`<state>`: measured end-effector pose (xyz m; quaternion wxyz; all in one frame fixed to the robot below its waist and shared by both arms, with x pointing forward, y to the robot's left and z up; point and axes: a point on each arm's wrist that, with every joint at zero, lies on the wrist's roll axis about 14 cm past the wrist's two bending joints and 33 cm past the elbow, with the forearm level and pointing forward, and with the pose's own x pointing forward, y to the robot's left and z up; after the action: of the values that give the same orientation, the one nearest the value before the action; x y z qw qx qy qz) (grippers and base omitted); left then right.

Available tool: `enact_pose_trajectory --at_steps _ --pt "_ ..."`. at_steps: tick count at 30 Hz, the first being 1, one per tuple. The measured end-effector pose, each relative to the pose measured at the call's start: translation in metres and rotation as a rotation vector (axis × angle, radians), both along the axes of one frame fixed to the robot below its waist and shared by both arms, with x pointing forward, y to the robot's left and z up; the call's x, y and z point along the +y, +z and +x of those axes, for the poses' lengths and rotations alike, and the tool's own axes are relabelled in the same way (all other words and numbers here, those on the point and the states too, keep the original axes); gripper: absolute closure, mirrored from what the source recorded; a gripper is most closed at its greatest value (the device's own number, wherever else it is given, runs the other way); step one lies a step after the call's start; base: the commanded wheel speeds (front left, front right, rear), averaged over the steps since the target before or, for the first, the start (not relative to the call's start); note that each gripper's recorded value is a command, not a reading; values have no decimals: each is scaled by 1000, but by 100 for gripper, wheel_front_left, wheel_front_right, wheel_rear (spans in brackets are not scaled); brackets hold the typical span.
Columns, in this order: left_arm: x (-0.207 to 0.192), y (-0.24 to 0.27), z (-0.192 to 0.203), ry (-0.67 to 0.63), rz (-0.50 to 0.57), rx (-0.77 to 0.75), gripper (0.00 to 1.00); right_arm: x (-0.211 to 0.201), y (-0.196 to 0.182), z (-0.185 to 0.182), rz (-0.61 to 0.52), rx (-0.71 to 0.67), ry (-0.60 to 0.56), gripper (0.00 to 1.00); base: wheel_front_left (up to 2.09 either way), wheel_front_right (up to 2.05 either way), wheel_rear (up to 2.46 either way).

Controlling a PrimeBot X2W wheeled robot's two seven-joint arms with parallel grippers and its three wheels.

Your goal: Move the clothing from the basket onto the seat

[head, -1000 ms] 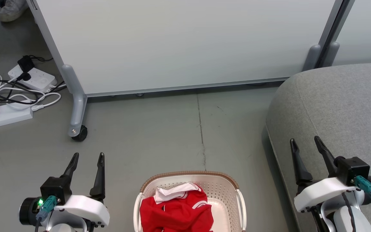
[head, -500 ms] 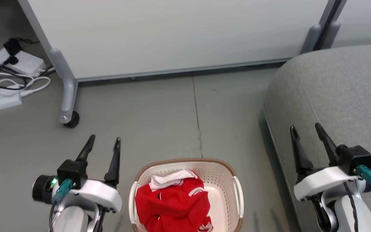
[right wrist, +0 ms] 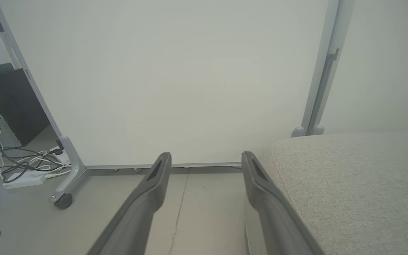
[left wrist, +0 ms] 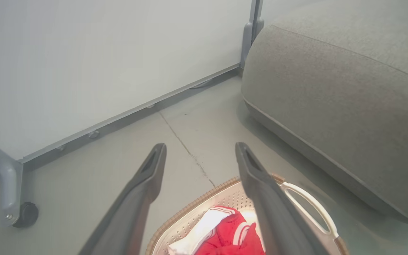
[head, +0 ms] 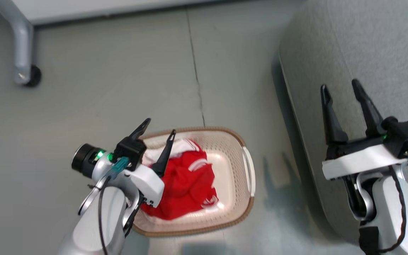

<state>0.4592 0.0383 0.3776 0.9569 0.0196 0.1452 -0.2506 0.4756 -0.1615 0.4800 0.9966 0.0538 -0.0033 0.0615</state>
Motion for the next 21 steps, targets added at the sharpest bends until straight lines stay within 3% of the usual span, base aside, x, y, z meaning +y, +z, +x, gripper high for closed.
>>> enact_pose_trajectory --at_steps 9,15,21 --pt "-39 -119 -17 -272 168 256 0 -10 -42 25 -5 45 -15 0 0 0 0" --pt "-34 -199 -44 -417 319 448 0 -22 -72 30 -16 91 -35 0 0 0 0" --pt "-31 -253 -64 -574 461 540 0 -43 -98 22 -36 155 -79 0 0 0 0"
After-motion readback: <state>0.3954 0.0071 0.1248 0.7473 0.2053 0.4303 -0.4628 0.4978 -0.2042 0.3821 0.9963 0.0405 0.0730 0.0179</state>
